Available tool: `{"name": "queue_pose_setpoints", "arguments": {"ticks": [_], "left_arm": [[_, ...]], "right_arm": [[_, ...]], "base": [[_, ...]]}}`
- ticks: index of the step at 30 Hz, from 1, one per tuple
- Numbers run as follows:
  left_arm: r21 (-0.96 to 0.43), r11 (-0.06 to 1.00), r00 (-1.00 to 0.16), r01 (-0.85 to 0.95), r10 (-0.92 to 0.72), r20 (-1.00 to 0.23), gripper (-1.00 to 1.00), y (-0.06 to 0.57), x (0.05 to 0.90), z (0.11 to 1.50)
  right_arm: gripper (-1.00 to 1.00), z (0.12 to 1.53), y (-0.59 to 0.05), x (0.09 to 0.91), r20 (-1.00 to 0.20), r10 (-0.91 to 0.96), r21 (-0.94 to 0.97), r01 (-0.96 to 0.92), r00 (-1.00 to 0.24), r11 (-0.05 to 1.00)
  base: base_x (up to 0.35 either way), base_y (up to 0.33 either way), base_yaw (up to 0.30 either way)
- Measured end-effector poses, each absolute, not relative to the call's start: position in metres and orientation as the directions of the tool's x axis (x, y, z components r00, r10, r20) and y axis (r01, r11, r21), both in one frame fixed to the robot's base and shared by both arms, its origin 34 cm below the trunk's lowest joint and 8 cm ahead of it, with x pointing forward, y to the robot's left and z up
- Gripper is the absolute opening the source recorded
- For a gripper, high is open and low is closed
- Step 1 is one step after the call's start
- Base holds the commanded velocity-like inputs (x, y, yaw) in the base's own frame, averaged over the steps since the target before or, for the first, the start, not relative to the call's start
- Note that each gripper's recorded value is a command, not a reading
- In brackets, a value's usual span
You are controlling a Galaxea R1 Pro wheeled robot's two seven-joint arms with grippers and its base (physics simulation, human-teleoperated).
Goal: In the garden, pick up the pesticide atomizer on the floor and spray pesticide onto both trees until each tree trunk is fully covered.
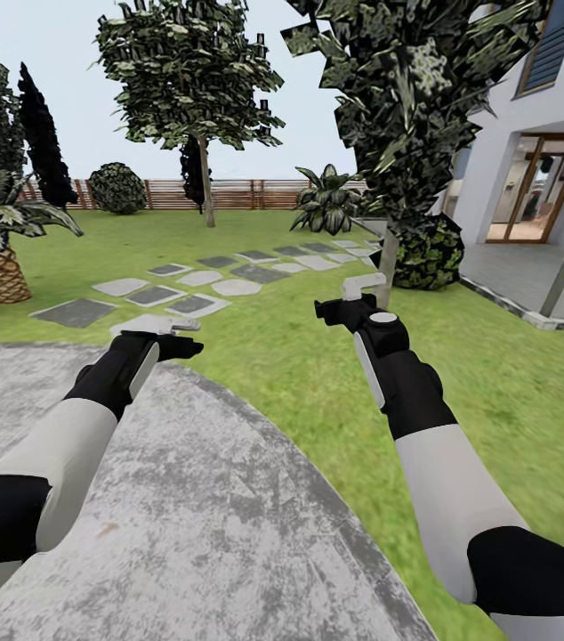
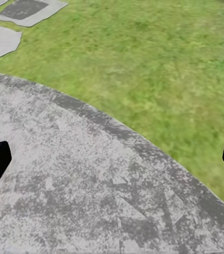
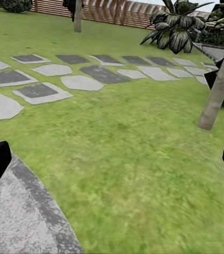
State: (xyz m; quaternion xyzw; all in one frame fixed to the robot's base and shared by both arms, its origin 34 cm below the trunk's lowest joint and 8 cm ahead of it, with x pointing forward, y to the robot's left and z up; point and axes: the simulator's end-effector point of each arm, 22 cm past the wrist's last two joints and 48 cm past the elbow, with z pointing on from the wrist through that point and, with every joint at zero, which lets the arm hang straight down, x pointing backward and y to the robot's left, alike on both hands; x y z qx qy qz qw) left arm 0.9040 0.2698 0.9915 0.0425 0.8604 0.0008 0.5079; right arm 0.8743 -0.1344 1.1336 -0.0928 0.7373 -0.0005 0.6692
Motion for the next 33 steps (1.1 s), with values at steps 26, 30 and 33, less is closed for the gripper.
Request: {"name": "queue_pose_setpoints", "arguments": {"ticks": [26,30,33], "left_arm": [[0.044,0.996,-0.482,0.074,0.074,-0.873,1.00,0.2699,0.9038,0.9912],[0.044,0.996,-0.482,0.075,0.075,-0.873,1.00,0.2692,0.9038,0.9911],[0.045,0.996,-0.482,0.075,0.075,-0.873,1.00,0.2697,0.9037,0.9911]], "right_arm": [[1.00,1.1335,-0.1343,0.8743,-0.987,-0.138,-0.125,-0.136,-0.088,0.983],[1.00,1.1335,-0.1343,0.8742,-0.987,-0.138,-0.125,-0.136,-0.088,0.983],[1.00,1.1330,-0.1341,0.8743,-0.986,-0.138,-0.126,-0.137,-0.089,0.983]], "base": [[0.339,0.000,0.000],[0.339,0.000,0.000],[0.339,0.000,0.000]]}}
